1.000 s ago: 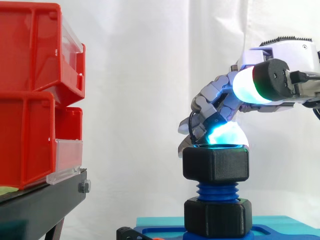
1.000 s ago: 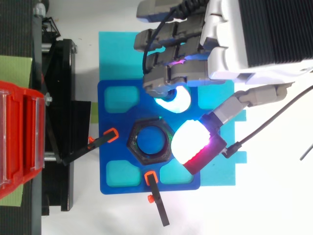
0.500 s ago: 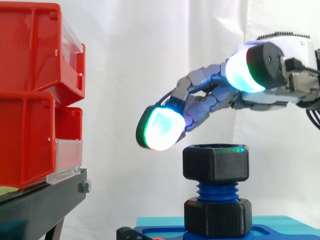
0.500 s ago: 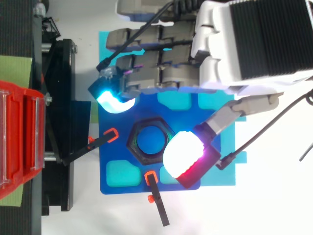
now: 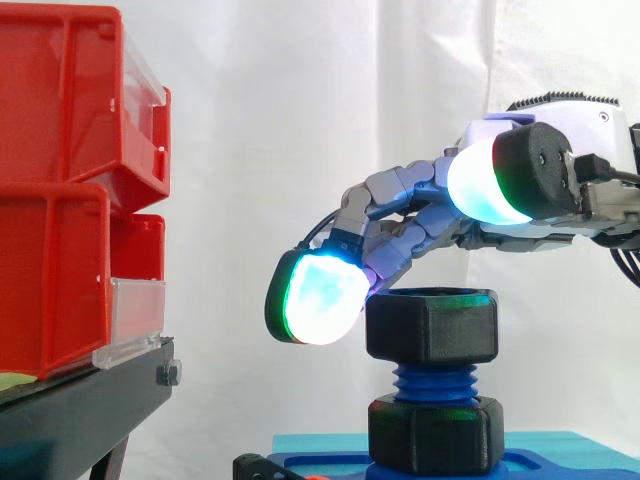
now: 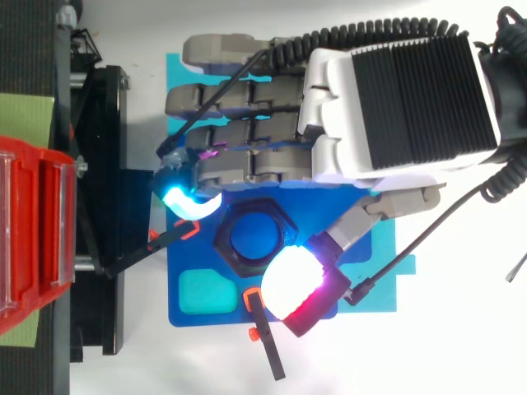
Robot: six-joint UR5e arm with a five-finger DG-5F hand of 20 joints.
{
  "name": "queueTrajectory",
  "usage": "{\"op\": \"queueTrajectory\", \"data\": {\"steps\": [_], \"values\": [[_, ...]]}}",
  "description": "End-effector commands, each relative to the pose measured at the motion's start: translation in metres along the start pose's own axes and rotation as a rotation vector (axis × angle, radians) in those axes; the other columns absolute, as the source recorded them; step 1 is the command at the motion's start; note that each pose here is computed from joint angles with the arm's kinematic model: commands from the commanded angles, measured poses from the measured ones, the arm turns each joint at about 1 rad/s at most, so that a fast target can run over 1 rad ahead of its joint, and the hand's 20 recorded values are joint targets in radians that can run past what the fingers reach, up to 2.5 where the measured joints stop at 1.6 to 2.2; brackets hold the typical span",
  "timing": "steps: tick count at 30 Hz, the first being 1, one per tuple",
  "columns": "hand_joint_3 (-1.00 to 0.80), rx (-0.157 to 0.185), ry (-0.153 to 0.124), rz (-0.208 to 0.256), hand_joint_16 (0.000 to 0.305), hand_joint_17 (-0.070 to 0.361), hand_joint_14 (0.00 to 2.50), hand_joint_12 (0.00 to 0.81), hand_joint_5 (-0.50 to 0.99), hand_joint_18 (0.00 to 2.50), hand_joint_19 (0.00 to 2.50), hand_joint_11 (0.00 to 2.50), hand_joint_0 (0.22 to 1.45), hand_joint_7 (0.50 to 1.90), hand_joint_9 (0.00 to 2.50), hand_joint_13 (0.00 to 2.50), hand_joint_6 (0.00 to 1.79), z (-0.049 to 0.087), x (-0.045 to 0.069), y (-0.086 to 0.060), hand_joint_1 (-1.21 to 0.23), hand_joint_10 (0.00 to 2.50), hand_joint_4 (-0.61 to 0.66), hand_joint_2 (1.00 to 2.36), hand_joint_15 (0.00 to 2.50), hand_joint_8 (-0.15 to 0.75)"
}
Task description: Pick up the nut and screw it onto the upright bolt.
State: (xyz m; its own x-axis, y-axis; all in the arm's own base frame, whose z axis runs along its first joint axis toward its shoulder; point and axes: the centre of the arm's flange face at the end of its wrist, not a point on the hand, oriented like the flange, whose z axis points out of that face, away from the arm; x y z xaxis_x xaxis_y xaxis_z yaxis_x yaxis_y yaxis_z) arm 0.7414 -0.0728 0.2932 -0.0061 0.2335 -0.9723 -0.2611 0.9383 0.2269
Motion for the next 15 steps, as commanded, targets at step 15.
{"op": "queueTrajectory", "data": {"steps": [15], "values": [[-0.50,-0.001,0.006,0.003,0.028,0.062,0.00,0.277,-0.03,0.10,0.00,0.00,0.53,1.41,0.70,0.46,0.50,-0.0015,0.0002,-0.0022,-0.14,0.00,0.22,1.00,0.00,0.264]]}}
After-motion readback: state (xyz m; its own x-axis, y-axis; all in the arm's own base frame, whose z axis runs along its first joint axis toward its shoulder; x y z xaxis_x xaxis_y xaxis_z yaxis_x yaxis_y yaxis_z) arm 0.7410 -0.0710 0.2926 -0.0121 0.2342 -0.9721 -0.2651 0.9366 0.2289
